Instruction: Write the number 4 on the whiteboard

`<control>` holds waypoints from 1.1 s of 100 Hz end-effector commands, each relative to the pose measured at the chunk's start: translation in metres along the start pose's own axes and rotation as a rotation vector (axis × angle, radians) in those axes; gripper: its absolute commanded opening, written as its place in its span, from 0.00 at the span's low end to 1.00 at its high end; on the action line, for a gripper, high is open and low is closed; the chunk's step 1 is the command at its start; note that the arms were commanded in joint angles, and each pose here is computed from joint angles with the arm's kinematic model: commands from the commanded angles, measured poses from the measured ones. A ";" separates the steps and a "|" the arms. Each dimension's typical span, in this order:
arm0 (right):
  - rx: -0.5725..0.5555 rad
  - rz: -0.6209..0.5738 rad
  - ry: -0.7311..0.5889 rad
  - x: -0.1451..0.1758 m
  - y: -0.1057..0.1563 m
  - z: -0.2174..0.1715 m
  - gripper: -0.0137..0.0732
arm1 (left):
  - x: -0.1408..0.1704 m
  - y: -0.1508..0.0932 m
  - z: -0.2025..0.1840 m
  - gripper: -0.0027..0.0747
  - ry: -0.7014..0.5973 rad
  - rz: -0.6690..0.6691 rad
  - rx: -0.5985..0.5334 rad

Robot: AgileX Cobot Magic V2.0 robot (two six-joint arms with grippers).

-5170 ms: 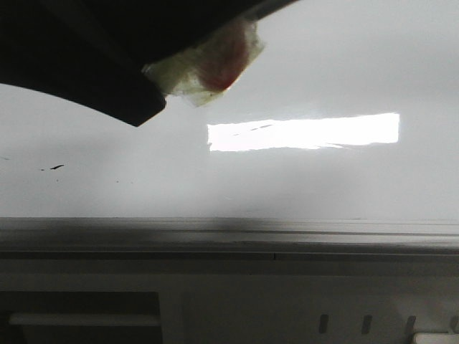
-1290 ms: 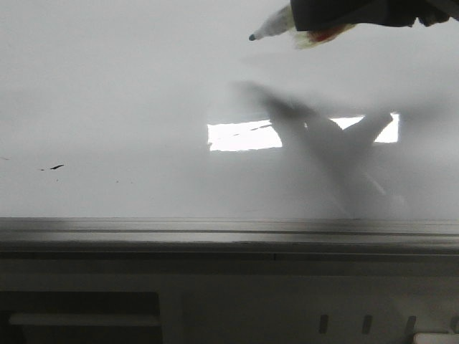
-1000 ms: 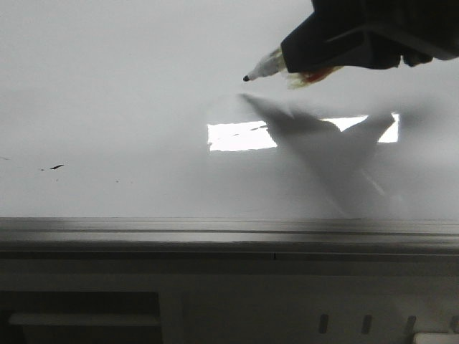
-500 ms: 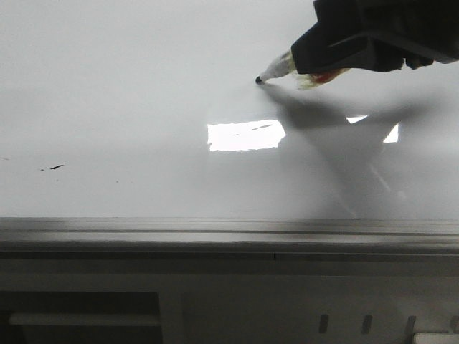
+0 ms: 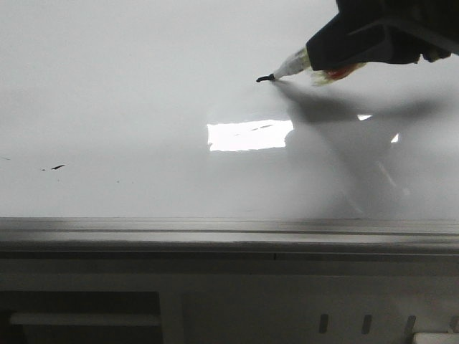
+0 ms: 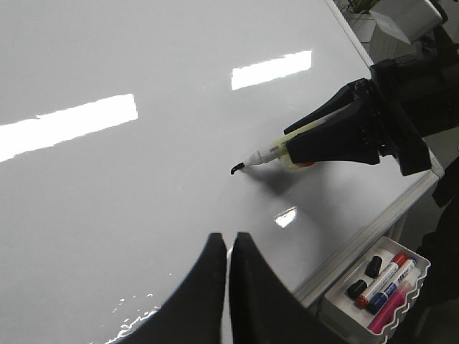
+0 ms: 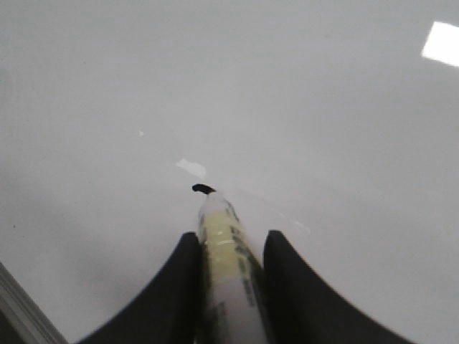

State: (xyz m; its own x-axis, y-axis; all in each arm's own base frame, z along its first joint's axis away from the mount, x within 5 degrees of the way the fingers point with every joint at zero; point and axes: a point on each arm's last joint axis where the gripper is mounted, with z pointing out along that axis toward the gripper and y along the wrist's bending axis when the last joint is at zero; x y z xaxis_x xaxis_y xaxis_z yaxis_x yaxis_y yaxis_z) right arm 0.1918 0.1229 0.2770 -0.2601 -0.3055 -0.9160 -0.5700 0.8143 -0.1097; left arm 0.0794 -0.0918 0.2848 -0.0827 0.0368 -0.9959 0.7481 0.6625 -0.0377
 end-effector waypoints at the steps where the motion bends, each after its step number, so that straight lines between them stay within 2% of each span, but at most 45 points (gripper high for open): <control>1: 0.028 -0.005 -0.034 -0.008 -0.006 -0.002 0.11 | -0.015 0.003 -0.001 0.01 -0.086 -0.005 -0.036; 41: 0.005 -0.007 0.005 -0.004 -0.003 0.002 0.11 | -0.015 0.003 -0.001 0.01 -0.086 -0.005 -0.036; 77: -0.121 -0.057 0.084 0.009 0.030 0.022 0.11 | -0.015 0.003 -0.001 0.01 -0.086 -0.005 -0.036; 110: -0.111 -0.018 0.093 0.010 0.028 0.023 0.11 | -0.015 0.003 -0.001 0.01 -0.086 -0.005 -0.036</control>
State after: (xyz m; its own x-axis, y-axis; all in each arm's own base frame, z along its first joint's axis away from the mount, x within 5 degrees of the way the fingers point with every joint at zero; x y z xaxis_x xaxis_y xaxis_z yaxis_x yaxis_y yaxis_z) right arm 0.1854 0.1564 0.2553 -0.3173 -0.3649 -0.8753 -0.6701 0.7394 -0.0653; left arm 0.0794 -0.0918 0.2848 -0.0827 0.0368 -0.9959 0.7481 0.6625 -0.0377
